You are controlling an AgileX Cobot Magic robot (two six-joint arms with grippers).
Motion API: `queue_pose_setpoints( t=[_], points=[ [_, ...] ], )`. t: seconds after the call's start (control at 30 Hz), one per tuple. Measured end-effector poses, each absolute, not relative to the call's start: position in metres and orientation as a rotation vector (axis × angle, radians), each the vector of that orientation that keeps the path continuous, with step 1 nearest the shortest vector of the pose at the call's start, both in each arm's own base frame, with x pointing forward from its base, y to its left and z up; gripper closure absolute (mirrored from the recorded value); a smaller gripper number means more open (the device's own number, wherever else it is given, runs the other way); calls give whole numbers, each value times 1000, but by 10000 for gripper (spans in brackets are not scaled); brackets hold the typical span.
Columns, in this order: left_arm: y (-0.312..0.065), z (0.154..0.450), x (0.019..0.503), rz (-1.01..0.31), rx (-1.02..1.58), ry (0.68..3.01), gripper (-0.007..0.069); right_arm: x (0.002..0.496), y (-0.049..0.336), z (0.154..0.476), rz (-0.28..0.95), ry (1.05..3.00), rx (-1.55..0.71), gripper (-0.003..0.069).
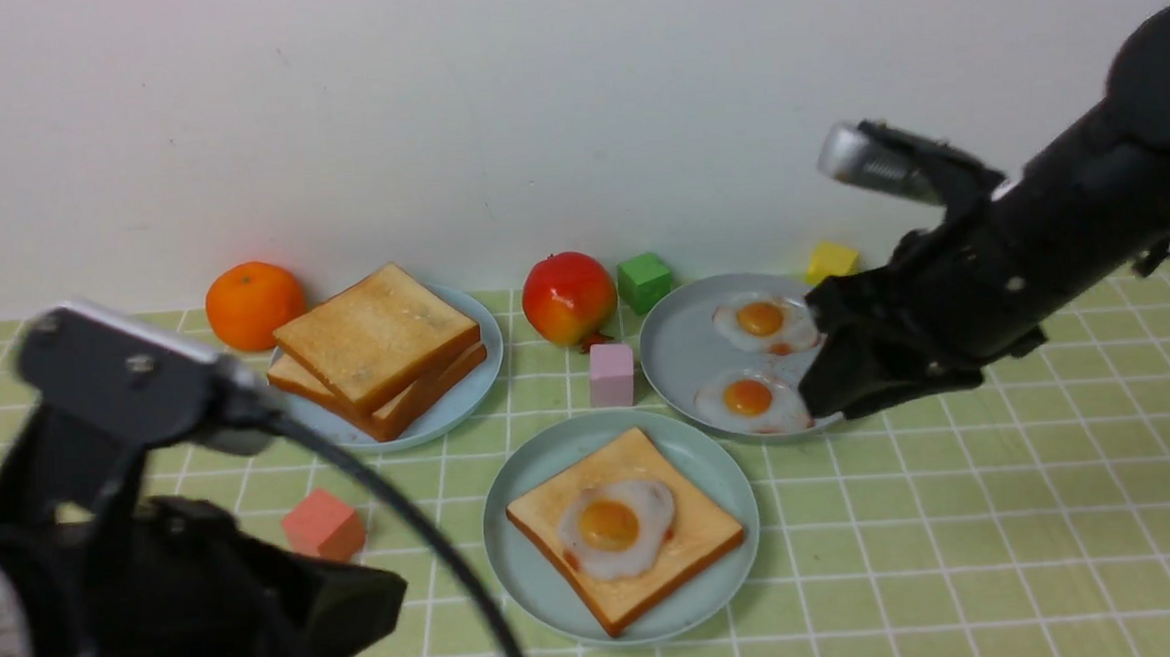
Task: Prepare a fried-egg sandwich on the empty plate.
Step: Use the left arm to grab a slice of bread
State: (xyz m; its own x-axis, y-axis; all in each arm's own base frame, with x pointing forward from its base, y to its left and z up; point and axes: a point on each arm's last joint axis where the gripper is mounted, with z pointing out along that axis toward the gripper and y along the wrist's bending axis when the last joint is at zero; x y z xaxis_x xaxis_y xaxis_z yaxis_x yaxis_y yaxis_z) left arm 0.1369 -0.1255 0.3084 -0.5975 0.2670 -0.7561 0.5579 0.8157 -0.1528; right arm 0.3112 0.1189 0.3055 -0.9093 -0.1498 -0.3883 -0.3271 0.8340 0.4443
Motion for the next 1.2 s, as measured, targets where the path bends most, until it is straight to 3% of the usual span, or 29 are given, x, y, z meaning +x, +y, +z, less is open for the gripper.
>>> queue_pose_setpoints(
  t=[0.1, 0.27, 0.5, 0.7, 0.83, 1.03, 1.2],
  points=[
    [-145, 295, 169, -384, 603, 2319, 638, 276, 105, 349, 616, 2595, -418, 615],
    [-149, 290, 221, -277, 515, 2397, 638, 216, 88, 396, 547, 2435, -455, 670],
    [-120, 284, 308, -189, 419, 2456, 638, 138, 67, 398, 530, 2274, -471, 662],
    [-109, 267, 365, -115, 461, 2446, 630, 108, 60, 387, 540, 2146, -447, 662],
    [-111, 249, 392, -38, 586, 2419, 563, 100, 58, 382, 550, 2119, -435, 659],
    [-118, 222, 421, 48, 757, 2323, 313, 100, 59, 377, 560, 2132, -431, 657],
    [-119, 199, 431, 95, 816, 2298, 223, 99, 60, 378, 589, 2126, -424, 655]
  ],
)
